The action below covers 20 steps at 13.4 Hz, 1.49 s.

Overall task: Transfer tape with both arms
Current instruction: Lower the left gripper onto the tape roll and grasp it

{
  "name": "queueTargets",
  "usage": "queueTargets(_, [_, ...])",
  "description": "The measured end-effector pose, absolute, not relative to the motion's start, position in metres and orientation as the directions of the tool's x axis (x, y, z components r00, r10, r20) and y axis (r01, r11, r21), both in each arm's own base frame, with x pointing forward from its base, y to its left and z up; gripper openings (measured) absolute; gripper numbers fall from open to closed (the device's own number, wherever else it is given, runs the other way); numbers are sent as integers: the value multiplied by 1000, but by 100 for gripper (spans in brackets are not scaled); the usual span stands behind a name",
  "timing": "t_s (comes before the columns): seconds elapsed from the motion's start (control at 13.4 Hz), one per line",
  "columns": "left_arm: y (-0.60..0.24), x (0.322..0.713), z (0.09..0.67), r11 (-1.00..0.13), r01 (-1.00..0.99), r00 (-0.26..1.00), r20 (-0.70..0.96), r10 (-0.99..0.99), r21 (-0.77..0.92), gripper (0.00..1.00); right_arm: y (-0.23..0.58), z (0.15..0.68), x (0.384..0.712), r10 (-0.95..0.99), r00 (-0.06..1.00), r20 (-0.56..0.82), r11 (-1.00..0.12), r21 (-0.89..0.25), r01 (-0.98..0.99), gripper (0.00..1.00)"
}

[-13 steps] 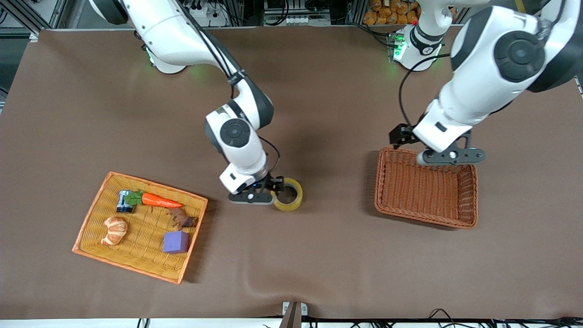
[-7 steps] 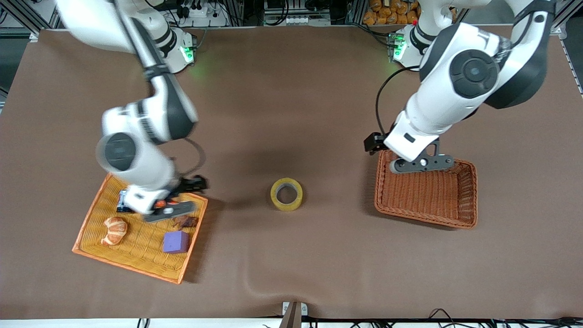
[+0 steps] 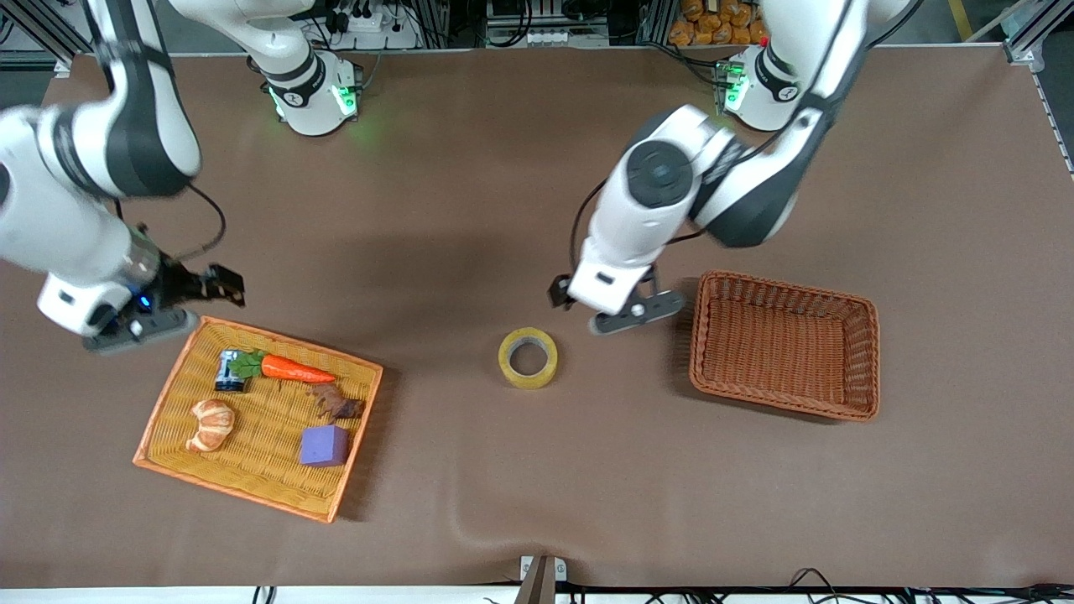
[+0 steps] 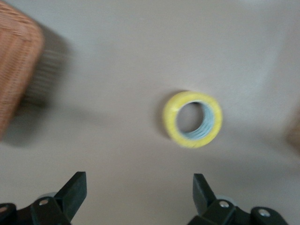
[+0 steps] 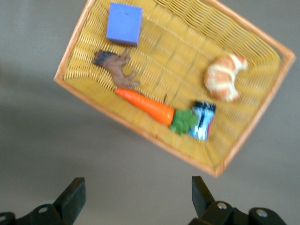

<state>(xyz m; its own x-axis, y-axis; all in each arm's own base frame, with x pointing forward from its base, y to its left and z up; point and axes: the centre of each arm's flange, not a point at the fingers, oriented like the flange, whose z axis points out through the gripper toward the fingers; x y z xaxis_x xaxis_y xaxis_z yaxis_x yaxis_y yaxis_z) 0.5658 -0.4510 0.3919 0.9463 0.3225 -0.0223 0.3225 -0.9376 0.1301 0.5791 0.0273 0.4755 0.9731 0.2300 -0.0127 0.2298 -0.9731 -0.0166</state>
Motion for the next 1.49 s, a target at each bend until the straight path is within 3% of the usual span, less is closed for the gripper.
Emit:
queueTargets(0.37, [-476, 584, 299, -953, 272, 958, 55, 281, 134, 100, 18, 548, 534, 66, 997, -33, -998, -23, 65, 100])
queueTargets(0.82, [-488, 579, 254, -965, 226, 970, 64, 235, 132, 97, -37, 587, 528, -41, 998, -40, -998, -42, -42, 100])
queueTargets(1.34, [-492, 578, 211, -963, 218, 970, 77, 232, 157, 66, -45, 604, 525, -76, 996, -39, -996, -50, -78, 100])
queueTargets(1.49, [-493, 579, 212, -962, 217, 969, 82, 233, 165, 41, -44, 604, 526, -78, 996, -38, -996, -50, -80, 100])
